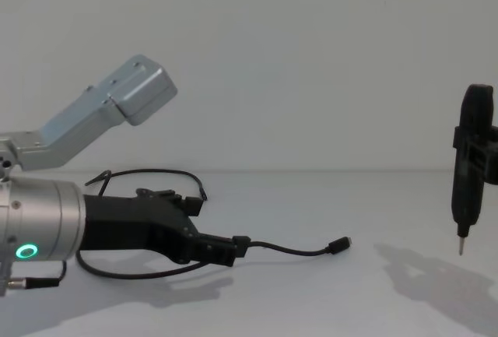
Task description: Pick up the data cable with the one hand.
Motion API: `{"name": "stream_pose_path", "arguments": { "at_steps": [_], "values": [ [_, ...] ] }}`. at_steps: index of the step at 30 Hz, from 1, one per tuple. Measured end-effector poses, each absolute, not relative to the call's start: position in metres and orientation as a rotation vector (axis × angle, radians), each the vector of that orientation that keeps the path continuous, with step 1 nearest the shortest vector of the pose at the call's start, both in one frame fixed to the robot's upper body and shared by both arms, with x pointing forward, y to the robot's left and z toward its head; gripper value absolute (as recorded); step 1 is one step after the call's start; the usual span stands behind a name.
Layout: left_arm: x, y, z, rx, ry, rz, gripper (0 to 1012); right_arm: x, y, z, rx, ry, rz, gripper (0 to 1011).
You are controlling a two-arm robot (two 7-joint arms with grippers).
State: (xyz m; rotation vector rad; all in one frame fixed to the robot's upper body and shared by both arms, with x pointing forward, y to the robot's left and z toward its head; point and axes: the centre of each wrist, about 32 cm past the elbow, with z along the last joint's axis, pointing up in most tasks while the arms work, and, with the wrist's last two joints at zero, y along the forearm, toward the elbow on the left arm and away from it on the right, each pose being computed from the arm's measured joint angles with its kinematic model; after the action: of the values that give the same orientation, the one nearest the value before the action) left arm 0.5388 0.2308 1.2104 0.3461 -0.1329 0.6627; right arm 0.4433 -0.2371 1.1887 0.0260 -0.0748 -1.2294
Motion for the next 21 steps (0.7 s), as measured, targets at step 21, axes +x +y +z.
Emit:
{"name": "stream_pose_path", "arguments": {
  "at_steps": [21],
  "values": [
    [0.558, 0.210, 1.193, 0.310, -0.078, 0.609, 1001, 0.443, -0.237, 1.189, 0.026, -0.075, -1.229, 269]
  ]
}}
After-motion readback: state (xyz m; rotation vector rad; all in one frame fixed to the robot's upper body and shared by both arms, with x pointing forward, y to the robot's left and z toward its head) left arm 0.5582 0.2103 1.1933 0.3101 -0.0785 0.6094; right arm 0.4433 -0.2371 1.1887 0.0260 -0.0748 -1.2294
